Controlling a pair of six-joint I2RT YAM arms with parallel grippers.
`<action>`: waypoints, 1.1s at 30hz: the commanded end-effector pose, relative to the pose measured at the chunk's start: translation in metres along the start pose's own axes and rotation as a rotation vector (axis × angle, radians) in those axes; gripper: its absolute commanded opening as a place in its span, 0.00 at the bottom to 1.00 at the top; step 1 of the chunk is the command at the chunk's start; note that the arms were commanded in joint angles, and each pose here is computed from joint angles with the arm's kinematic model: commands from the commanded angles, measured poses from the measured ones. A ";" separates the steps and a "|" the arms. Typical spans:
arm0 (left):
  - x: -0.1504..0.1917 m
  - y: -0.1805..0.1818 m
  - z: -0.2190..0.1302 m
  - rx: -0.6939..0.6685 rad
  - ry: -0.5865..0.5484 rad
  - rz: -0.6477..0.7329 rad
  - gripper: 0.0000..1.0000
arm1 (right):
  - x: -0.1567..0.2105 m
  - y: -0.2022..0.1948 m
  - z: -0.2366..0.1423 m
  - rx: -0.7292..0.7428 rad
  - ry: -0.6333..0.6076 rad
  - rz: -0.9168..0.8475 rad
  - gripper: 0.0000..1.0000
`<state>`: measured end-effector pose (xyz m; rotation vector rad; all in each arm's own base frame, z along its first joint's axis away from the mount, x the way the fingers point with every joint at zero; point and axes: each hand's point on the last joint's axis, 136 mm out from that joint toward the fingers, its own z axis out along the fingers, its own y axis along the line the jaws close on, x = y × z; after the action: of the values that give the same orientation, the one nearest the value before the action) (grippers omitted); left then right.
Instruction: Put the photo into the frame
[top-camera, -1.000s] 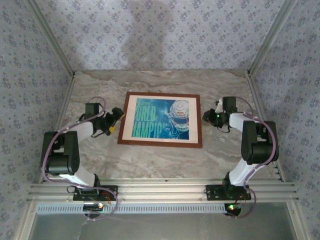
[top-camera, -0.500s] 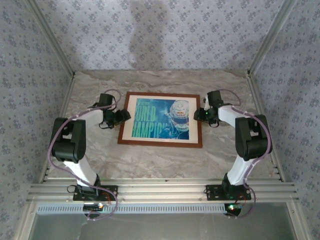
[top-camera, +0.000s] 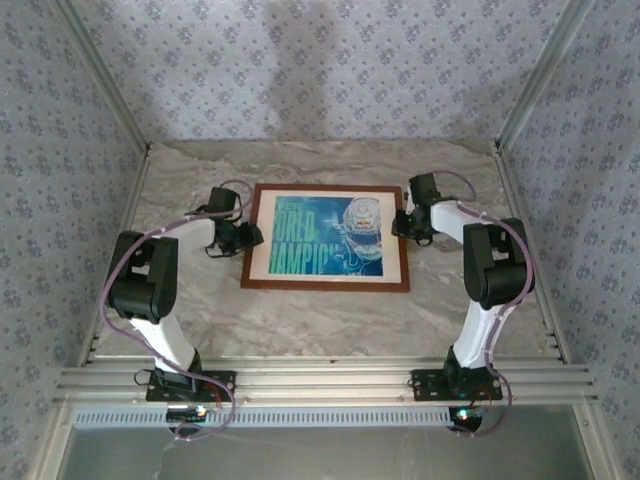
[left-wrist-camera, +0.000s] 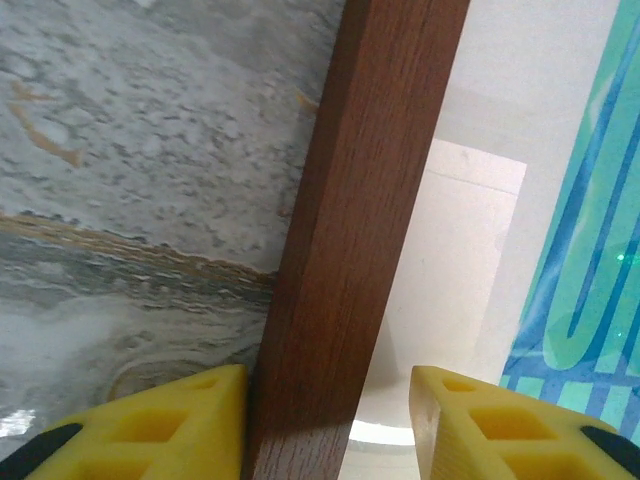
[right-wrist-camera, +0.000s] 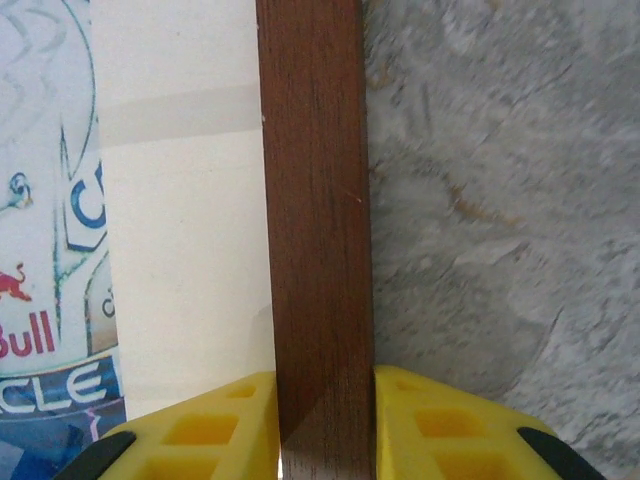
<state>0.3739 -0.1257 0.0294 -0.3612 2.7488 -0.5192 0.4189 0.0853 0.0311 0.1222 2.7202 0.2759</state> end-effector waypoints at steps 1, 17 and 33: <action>0.014 -0.024 0.002 0.074 0.055 0.011 0.45 | -0.013 -0.001 0.001 0.006 -0.004 -0.013 0.28; -0.034 0.000 -0.057 -0.084 -0.103 0.068 0.99 | -0.025 -0.031 -0.064 0.005 -0.143 0.067 0.52; -0.077 0.124 -0.101 -0.635 -0.408 0.143 0.99 | -0.023 -0.119 -0.074 0.222 -0.554 0.030 0.74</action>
<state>0.3836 0.0173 0.0884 -0.3978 2.5090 0.2430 0.3808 -0.0321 0.0429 0.3016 2.3960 0.0616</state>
